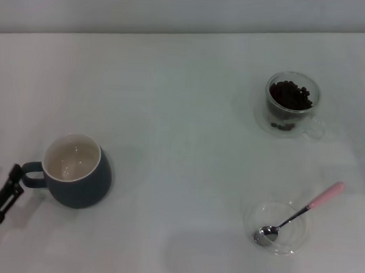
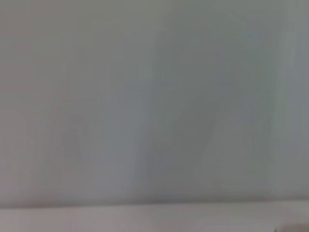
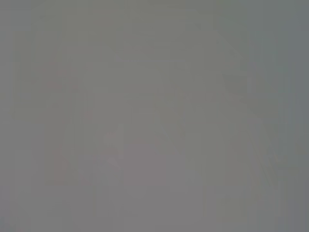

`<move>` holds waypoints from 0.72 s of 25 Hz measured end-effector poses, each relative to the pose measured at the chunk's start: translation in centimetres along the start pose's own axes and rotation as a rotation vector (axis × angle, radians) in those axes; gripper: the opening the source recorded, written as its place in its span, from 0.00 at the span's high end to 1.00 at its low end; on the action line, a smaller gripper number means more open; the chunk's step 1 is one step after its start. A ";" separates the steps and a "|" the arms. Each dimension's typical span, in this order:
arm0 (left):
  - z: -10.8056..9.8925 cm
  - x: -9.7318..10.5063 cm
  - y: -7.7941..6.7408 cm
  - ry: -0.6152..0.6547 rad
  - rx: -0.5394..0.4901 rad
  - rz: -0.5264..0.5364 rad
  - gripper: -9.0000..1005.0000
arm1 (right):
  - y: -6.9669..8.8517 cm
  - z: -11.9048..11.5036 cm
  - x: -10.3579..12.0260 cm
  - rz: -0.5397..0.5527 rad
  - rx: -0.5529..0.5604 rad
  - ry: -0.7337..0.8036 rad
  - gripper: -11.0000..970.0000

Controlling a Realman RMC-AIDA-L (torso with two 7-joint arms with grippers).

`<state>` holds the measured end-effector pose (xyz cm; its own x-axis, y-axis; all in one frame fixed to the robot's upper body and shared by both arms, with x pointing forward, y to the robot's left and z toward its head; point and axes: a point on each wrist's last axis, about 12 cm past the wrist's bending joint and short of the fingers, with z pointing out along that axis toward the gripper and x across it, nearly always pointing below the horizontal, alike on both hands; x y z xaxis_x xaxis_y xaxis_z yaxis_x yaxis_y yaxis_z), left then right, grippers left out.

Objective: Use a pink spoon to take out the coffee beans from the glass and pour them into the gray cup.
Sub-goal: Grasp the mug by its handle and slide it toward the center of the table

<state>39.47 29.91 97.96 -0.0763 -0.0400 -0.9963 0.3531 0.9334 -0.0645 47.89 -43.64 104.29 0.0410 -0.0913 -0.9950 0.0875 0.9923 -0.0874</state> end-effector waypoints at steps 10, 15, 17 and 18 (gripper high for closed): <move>-0.4 1.1 -0.3 0.082 -0.003 -0.006 0.13 | -0.1 0.0 0.0 -0.005 0.007 0.004 0.22; 0.4 1.3 -0.3 0.107 -0.007 -0.008 0.13 | -0.1 -0.1 0.0 -0.005 0.007 0.005 0.22; 0.7 1.2 -0.3 0.108 -0.005 -0.006 0.13 | -0.1 -0.1 0.0 -0.006 0.007 0.005 0.22; 0.9 1.2 -0.2 0.107 -0.003 -0.004 0.13 | -0.1 -0.1 0.0 -0.006 0.007 0.004 0.22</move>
<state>40.12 29.34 96.77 -0.1766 -0.0059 -0.9843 0.3500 0.9342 -0.0685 47.82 -43.75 104.28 0.0367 -0.0973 -0.9946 0.0949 0.9911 -0.0934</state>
